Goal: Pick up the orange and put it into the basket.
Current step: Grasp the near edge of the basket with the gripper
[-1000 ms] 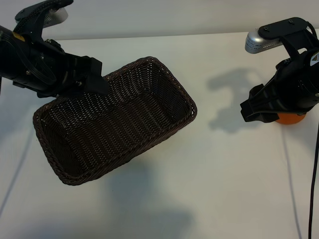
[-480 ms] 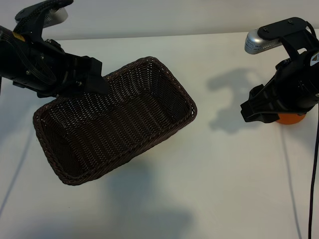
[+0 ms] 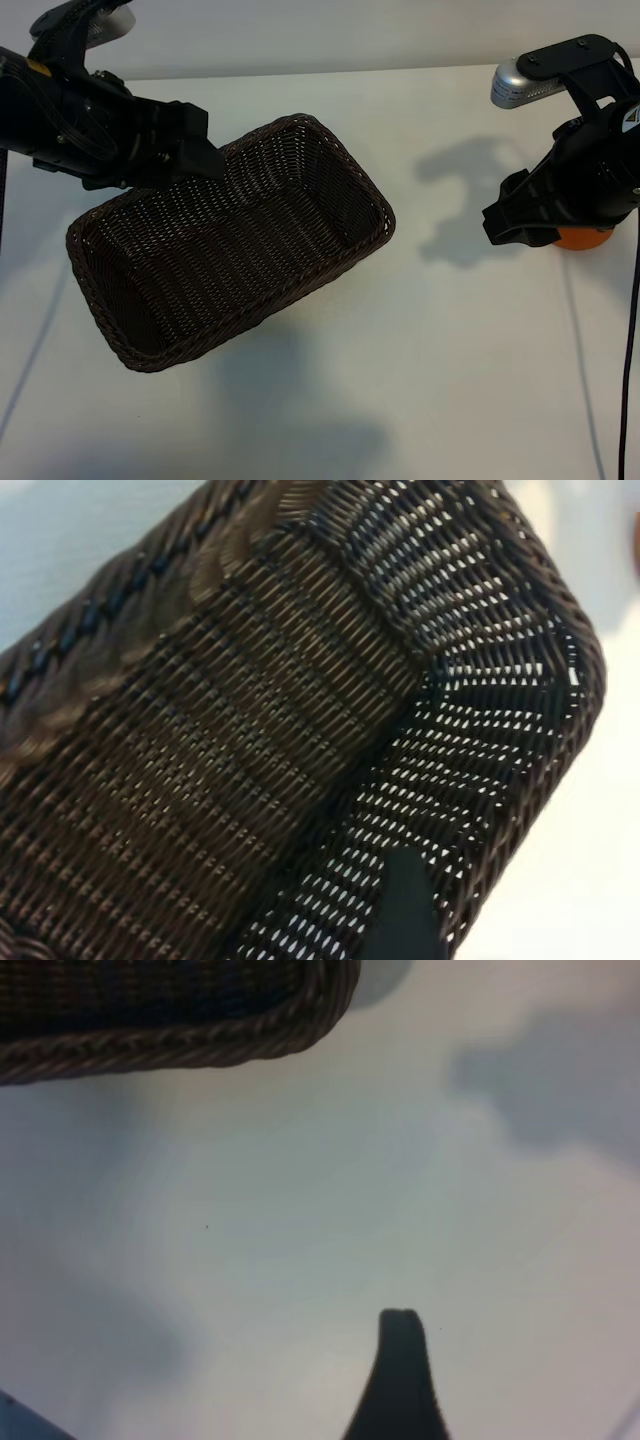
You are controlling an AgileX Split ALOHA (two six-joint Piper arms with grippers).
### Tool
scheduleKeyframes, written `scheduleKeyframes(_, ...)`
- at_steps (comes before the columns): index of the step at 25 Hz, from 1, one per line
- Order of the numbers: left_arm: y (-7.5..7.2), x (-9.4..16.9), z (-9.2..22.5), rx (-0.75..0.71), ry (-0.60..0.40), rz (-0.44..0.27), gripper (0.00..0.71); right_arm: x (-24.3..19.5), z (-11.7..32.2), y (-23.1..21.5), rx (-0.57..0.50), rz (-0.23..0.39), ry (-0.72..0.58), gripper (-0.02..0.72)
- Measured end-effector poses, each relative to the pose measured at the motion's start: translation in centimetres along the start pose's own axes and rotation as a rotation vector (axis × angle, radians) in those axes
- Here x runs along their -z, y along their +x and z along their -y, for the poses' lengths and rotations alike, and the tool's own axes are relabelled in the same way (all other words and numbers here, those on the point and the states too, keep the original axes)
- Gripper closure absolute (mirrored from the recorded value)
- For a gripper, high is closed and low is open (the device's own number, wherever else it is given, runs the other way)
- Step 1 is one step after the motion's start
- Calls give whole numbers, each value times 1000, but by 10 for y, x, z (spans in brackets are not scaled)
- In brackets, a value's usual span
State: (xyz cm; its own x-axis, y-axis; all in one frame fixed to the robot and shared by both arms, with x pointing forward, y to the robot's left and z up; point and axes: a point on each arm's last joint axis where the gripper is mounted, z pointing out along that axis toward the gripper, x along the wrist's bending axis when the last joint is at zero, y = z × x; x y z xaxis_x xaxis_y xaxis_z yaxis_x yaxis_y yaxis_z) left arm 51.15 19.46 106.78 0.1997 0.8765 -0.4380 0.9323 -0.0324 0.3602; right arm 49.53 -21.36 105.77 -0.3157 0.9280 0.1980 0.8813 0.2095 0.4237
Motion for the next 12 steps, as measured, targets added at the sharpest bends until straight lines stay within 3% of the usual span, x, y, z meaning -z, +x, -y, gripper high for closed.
scheduleKeyframes(5,2,0,3,28,38,-25,135,0,0,0,-1,-1,0,156)
scheduleKeyframes(7,7,2,6,74,52,-88,135,0,0,0,0,-1,0,156)
scheduleKeyframes(12,25,25,25,163,27,-328,135,0,0,0,1,-1,-1,156)
